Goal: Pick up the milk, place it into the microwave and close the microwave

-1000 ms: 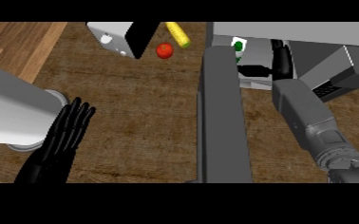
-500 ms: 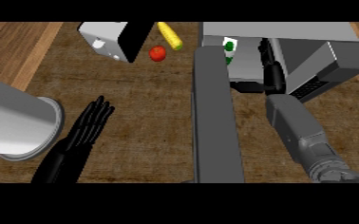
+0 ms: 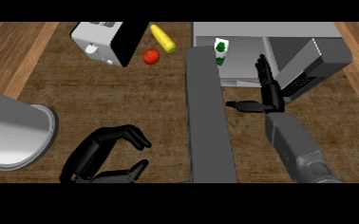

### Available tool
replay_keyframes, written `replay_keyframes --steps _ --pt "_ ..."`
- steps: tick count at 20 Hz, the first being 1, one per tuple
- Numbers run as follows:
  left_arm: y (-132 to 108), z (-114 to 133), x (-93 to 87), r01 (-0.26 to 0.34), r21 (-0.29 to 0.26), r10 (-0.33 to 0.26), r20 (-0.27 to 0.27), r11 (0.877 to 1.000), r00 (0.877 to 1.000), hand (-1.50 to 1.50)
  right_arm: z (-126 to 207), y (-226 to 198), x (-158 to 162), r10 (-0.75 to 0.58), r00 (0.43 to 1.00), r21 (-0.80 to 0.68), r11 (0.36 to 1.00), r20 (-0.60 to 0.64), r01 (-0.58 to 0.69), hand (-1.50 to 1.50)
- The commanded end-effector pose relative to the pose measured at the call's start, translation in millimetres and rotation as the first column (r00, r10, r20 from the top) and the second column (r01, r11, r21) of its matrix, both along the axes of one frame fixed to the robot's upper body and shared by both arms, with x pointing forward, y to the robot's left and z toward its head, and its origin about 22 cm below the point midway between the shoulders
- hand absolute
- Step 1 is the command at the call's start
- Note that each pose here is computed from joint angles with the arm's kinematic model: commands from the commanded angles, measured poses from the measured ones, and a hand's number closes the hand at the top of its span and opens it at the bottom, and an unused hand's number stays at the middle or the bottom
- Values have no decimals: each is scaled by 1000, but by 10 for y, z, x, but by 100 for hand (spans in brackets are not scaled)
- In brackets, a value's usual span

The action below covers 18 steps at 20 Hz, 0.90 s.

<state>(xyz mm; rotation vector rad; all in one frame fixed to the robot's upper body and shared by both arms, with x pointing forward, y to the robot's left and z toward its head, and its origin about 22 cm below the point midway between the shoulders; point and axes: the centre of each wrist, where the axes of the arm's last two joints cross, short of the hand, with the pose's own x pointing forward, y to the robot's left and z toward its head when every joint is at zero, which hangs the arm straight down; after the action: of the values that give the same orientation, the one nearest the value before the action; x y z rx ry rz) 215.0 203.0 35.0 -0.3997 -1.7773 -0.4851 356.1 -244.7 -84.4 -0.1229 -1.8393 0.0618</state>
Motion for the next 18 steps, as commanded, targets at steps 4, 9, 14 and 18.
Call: replay_keyframes --steps 4,9,14,18 --pt "-237 -158 210 21 51 -18 -64 998 998 150 -266 -114 -364 45 999 34 998 24 -46 -150" --pt "-433 -308 425 103 174 -97 -43 979 994 150 -315 -170 -556 66 998 28 997 23 -67 -150" --pt "-719 -455 422 232 198 -210 -127 952 970 150 -234 -252 -766 72 996 9 997 61 -72 -150" --pt "-990 -748 123 280 194 -253 -151 940 955 150 -140 -395 -1051 72 996 -12 997 59 -72 -150"
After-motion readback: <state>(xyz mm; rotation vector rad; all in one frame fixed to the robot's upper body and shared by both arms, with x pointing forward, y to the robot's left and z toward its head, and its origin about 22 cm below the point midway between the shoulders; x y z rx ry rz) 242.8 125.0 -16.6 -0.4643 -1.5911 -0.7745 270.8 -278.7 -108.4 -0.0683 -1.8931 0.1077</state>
